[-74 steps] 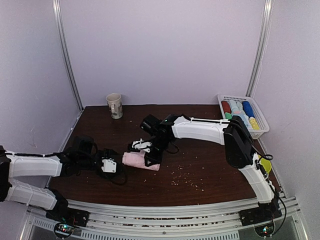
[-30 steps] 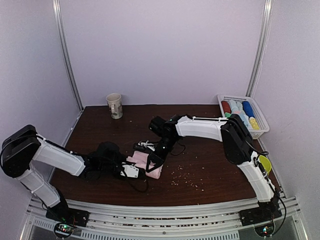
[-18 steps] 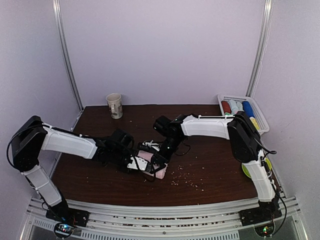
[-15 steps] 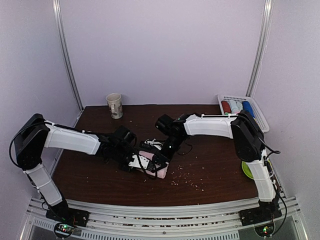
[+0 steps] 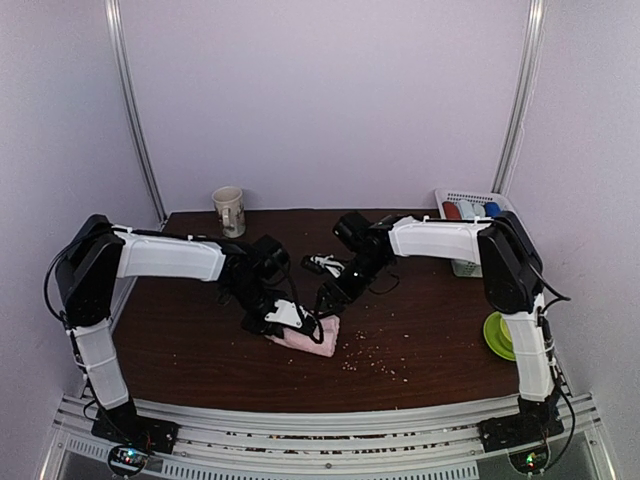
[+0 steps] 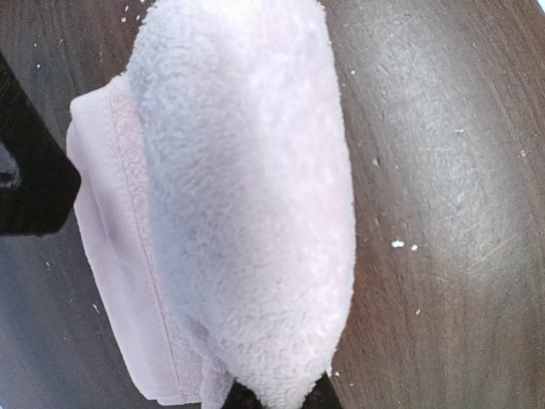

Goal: Roll the towels
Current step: Roll the towel at the center of the board.

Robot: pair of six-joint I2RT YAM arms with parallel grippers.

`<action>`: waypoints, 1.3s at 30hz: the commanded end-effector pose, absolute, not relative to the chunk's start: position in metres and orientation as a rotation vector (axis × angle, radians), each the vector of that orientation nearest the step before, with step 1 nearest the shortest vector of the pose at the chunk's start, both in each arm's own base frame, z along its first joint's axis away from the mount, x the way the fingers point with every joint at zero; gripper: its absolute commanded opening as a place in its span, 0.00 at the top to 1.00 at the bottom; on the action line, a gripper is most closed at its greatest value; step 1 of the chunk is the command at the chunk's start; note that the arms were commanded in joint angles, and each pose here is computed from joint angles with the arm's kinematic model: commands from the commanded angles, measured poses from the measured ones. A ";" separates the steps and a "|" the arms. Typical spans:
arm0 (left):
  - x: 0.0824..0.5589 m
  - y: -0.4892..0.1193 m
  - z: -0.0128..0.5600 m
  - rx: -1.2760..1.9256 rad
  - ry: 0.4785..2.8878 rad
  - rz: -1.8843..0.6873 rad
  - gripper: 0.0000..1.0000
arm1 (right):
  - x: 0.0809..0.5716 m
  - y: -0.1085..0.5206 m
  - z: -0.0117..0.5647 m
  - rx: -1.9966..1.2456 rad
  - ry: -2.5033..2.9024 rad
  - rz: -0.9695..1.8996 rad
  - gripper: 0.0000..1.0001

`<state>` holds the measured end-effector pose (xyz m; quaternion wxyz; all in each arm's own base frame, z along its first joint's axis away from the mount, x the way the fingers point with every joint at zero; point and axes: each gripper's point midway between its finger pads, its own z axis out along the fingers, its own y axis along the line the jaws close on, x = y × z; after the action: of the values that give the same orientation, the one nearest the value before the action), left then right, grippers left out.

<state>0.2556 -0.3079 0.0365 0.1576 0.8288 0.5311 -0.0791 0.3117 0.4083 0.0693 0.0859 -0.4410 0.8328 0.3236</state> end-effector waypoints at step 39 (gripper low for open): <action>0.277 -0.284 -0.003 2.505 1.935 -0.412 1.00 | 0.286 0.439 0.069 -1.272 2.465 1.367 0.02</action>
<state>0.2693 -0.3080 0.0340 0.0330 0.8023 0.5751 -0.1564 0.3025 0.4296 0.0583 0.0338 -0.3933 0.8076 0.4382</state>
